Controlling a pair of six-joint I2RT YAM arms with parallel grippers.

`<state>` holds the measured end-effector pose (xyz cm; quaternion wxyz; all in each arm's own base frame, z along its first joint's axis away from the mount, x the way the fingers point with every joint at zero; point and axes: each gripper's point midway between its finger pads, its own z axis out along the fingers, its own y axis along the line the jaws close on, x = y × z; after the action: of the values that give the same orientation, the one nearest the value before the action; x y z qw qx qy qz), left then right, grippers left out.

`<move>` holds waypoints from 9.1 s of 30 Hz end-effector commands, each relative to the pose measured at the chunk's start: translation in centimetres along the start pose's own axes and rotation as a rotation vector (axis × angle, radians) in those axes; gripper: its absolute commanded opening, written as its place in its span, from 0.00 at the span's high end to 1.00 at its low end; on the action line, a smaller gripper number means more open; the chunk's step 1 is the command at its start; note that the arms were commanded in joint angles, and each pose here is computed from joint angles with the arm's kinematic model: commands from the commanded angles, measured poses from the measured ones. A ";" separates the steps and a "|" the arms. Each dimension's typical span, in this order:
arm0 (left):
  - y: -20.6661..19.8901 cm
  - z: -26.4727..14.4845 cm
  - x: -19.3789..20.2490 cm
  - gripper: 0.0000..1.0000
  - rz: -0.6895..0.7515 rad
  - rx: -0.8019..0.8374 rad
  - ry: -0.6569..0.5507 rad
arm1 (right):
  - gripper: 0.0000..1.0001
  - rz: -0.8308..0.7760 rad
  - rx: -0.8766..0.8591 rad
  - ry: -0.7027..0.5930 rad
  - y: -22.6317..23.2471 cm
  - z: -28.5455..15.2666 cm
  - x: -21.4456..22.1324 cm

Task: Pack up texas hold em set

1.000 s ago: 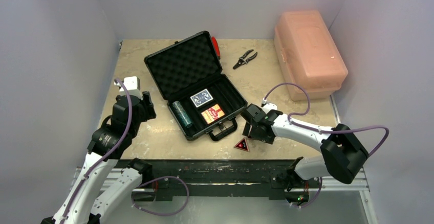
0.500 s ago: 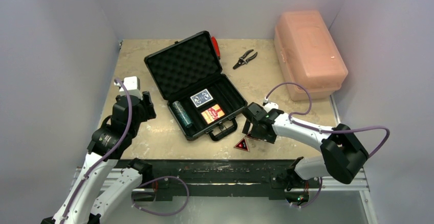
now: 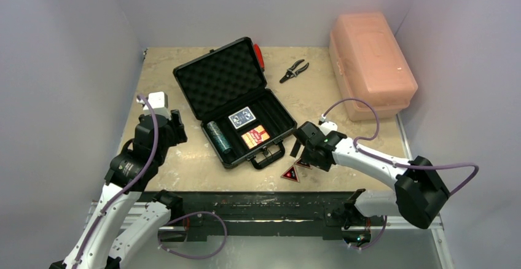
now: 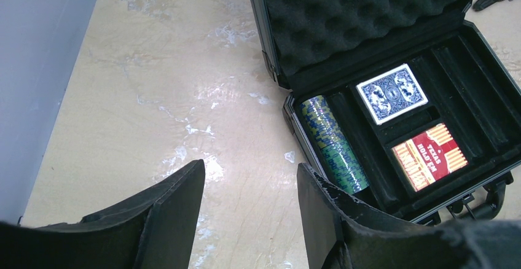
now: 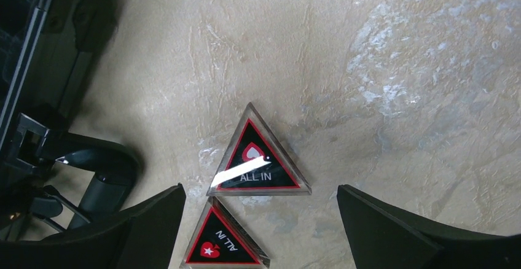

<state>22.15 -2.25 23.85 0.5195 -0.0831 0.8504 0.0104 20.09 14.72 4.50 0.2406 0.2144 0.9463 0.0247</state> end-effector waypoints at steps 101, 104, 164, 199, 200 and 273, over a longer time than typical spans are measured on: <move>0.7 -0.9 -1.7 0.42 -0.037 -0.022 -0.061 | 0.65 -0.172 -0.102 -0.246 5.7 -6.1 -9.4; 0.6 -0.9 -1.8 0.43 -0.035 -0.015 -0.059 | 0.66 -0.221 -0.151 -0.254 7.3 -6.8 -10.1; 0.2 -1.3 -1.9 0.43 -0.042 0.018 -0.066 | 0.66 -0.545 -0.324 -0.052 27.4 0.0 -8.4; -0.1 -1.4 -1.9 0.43 -0.044 0.035 -0.067 | 0.63 -0.498 -0.282 0.017 29.3 4.3 -6.2; -0.1 -1.4 -1.9 0.43 -0.044 0.036 -0.067 | 0.63 -0.500 -0.281 0.020 29.3 4.4 -6.1; 1.0 -1.2 -3.5 0.43 -0.012 -0.057 -0.077 | 0.01 -0.243 -0.123 -0.272 11.3 -7.6 -9.8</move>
<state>22.11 -1.16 24.43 0.5250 -0.0977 0.8447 0.0360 30.04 23.87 17.19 0.3680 0.0283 0.9287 0.0353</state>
